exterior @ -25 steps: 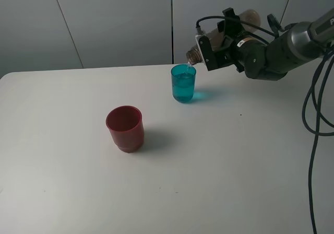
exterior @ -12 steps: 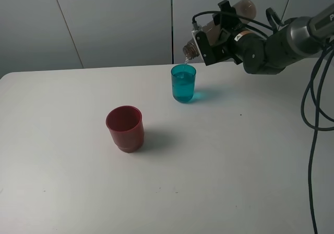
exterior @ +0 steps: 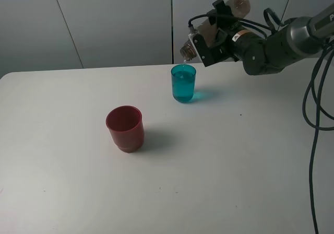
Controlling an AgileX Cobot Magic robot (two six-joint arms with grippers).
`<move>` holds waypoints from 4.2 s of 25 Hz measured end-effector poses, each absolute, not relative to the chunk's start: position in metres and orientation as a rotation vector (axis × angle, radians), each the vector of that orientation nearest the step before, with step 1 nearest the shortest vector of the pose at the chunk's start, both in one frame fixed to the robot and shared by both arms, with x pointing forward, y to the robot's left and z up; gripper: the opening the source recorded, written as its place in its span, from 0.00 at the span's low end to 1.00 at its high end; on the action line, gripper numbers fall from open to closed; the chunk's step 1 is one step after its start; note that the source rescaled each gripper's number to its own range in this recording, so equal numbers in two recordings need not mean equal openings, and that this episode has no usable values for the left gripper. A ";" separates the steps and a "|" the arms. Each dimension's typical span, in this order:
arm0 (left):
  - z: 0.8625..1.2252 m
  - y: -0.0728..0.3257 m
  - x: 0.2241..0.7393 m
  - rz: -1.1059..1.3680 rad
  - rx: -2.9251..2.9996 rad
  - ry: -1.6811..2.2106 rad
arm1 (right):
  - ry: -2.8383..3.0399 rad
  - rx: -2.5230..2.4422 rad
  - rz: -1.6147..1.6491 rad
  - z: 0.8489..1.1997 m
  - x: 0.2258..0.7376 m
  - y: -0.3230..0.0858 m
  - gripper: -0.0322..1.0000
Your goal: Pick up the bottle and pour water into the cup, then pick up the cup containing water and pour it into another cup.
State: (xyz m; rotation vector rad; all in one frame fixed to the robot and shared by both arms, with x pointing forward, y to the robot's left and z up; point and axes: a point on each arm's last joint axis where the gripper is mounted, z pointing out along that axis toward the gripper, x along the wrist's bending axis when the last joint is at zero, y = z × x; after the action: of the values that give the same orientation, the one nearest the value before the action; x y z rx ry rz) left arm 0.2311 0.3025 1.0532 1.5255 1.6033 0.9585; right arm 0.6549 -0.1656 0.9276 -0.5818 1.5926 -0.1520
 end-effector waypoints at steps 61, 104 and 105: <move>1.053 0.303 0.231 0.958 1.524 1.604 | 1.588 1.348 1.176 0.906 0.635 -0.265 0.05; 1.053 0.303 0.231 0.960 1.527 1.602 | 1.639 1.342 1.014 0.871 0.635 -0.271 0.84; 1.053 0.303 0.231 0.960 1.527 1.602 | 1.638 1.344 1.015 0.872 0.634 -0.271 0.93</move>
State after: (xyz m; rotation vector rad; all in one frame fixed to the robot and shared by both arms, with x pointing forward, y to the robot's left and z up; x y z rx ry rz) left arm 0.2311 0.3025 1.0532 1.5274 1.6020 0.9596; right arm 0.6336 -0.2714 0.8719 1.3444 1.6385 1.0149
